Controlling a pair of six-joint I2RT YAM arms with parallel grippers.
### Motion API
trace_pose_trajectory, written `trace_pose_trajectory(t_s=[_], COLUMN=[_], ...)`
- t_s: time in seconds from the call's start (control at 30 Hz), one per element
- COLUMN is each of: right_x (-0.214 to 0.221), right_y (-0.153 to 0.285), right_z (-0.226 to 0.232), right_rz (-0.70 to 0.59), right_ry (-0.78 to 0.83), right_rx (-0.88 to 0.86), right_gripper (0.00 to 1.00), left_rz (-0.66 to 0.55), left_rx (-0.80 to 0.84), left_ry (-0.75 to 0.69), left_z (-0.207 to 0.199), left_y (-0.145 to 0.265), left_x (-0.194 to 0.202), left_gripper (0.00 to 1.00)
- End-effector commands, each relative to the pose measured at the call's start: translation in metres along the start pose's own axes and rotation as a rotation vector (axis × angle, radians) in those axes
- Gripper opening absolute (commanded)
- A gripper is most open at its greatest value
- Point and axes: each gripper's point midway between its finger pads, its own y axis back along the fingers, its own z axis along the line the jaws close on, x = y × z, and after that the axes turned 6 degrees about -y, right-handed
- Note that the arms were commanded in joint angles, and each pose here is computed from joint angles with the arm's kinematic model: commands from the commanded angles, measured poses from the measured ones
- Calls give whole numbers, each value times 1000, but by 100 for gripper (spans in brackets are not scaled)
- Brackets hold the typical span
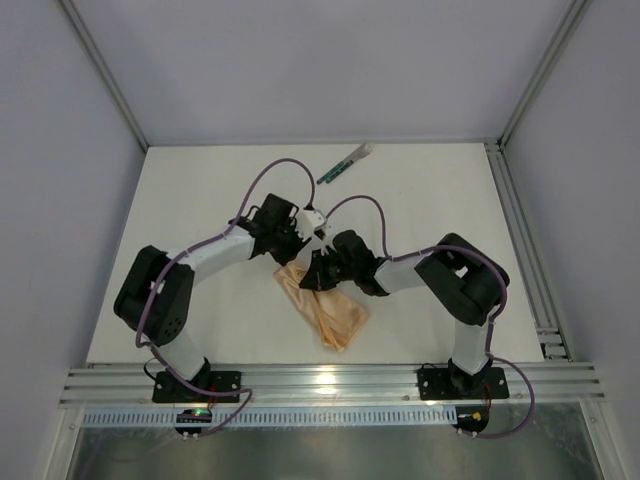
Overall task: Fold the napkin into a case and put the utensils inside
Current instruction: Stuff the smaller-rectangle-folded napkin at the center of the board.
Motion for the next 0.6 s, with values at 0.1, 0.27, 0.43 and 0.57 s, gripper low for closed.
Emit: trace_pose_trajectory(t_s=[0.1,0.27,0.43,0.57], right_x=[14,19,29,32], right_y=[1,4,3,3], right_z=[-3,-1,-8,-10], right_rz=[26,26,49,52], right_ry=[24,-3,-38,-49], right_rx=[-8,-40,-49,-55], right_gripper=[4,4,4,4], left_rz=[-4,-171,-247,-185], left_rx=[-85,14,92,160], left_ry=[-9,131,189,193], left_z=[12,6,3,-7], left_y=[-7,16,31,13], left_x=[-1,-17,-24,-8], left_gripper=[21,19,27,25])
